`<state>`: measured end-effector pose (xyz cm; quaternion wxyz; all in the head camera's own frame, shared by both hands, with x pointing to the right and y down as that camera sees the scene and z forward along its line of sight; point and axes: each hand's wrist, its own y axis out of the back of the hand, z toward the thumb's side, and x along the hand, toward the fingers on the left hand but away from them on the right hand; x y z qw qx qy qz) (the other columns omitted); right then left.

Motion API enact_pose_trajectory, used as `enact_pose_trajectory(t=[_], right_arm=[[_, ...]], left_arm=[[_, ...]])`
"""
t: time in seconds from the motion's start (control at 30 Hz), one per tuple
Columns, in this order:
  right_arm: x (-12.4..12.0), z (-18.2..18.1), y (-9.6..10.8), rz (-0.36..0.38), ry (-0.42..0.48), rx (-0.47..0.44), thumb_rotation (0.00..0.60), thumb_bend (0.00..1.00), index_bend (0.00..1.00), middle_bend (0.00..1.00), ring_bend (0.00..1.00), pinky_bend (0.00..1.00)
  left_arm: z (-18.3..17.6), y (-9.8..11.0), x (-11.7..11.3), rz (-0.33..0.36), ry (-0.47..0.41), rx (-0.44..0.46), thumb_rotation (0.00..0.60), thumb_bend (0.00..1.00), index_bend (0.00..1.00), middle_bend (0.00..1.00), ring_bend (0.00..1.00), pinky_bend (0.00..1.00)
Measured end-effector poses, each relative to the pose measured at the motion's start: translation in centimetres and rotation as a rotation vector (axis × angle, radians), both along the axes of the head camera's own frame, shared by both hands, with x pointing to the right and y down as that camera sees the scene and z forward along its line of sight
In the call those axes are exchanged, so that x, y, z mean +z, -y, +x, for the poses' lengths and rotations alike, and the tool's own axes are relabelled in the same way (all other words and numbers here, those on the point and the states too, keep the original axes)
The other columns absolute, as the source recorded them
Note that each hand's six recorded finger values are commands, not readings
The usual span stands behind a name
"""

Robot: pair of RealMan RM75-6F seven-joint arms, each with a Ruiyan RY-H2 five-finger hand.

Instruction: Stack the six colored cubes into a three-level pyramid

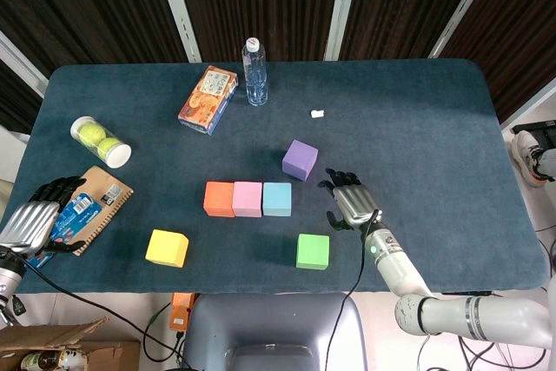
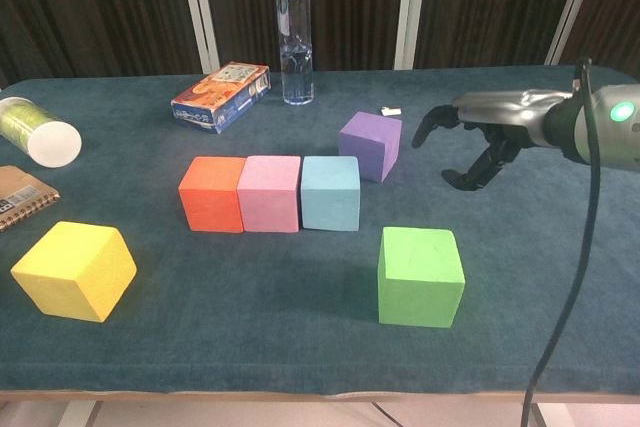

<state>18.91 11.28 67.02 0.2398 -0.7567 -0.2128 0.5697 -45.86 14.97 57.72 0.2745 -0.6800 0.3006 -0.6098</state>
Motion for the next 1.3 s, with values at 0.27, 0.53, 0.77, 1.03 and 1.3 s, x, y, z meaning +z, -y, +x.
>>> enact_pose_trajectory(t=[0.27, 0.53, 0.77, 1.03, 1.3], right_arm=[[2.9, -0.9, -1.0, -0.078, 0.009, -0.010, 0.600, 0.56, 0.24, 0.00, 0.00, 0.00], [4.0, -2.8, -1.4, -0.168, 0.067, 0.032, 0.600, 0.56, 0.22, 0.00, 0.00, 0.00], [4.3, -4.7, -1.4, -0.180, 0.079, 0.017, 0.600, 0.56, 0.22, 0.00, 0.00, 0.00], [4.5, -5.7, -1.7, -0.183, 0.079, 0.008, 0.600, 0.56, 0.22, 0.00, 0.00, 0.00], [4.4, -6.0, -1.7, -0.181, 0.082, 0.007, 0.600, 0.56, 0.22, 0.00, 0.00, 0.00]], left_arm=[[0.1, -0.1, -0.3, 0.008, 0.005, -0.006, 0.600, 0.06, 0.10, 0.06, 0.00, 0.10], [0.0, -0.1, -0.5, 0.008, 0.008, -0.008, 0.600, 0.06, 0.09, 0.06, 0.00, 0.10], [0.1, 0.0, -0.5, 0.007, 0.009, -0.006, 0.600, 0.06, 0.09, 0.06, 0.00, 0.10], [0.1, 0.1, -0.5, 0.009, 0.006, -0.007, 0.600, 0.06, 0.09, 0.06, 0.00, 0.10], [0.1, 0.0, -0.3, 0.005, 0.007, -0.005, 0.600, 0.06, 0.09, 0.06, 0.00, 0.10]])
